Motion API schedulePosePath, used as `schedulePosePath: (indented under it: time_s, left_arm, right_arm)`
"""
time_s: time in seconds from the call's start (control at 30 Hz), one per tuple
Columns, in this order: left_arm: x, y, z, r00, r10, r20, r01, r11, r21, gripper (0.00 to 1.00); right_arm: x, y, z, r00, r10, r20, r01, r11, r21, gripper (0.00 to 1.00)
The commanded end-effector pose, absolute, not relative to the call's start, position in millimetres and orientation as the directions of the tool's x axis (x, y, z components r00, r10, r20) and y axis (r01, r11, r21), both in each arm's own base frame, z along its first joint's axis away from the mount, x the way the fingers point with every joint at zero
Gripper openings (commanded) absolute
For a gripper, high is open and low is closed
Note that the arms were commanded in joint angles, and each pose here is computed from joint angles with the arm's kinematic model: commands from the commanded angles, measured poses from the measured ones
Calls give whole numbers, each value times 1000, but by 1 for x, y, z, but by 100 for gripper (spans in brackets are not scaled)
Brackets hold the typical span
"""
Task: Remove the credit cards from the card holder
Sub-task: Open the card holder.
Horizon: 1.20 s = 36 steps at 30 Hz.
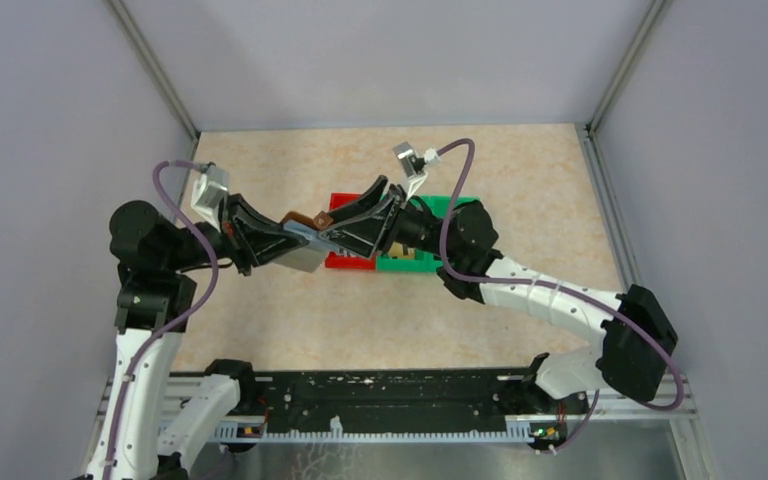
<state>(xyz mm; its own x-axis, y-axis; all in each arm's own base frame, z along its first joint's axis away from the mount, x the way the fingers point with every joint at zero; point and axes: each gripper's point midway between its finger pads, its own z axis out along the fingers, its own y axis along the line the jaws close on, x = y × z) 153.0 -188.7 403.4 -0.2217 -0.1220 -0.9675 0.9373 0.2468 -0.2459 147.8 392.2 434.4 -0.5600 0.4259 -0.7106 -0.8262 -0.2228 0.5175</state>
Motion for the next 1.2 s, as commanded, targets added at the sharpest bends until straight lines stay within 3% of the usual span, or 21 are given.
schedulePosePath:
  time_s: [0.0,0.23,0.5,0.7,0.97,1.17]
  left_arm:
    - [155,-190,420,-234,-166,-958,932,243,-270,0]
    - [165,-195,420,-450,-192,-872,853,198,-484,0]
    - [155,-197,437,-504,-211,-838,836,126,-534,0]
    - [150,-198,440,-526,-212,-824,826,102,-554,0]
    - [143,-198,444,-559,-195,-806,813,63,-579,0]
    - [142,-198,442,-571,-190,-799,805,58,-590,0]
  right_arm:
    - [131,369,464,-502,487,-715,-865,-265,427,49]
    - [127,369,437,-402,415,-817,-916,-182,358,60]
    - [127,355,425,-163,358,-920,-986,-36,161,77]
    - [147,355,411,-53,331,-942,-992,90,87,84]
    - [153,364,420,-10,361,-933,-995,93,47,84]
    - [160,385,422,-18,341,-940,-994,99,55,72]
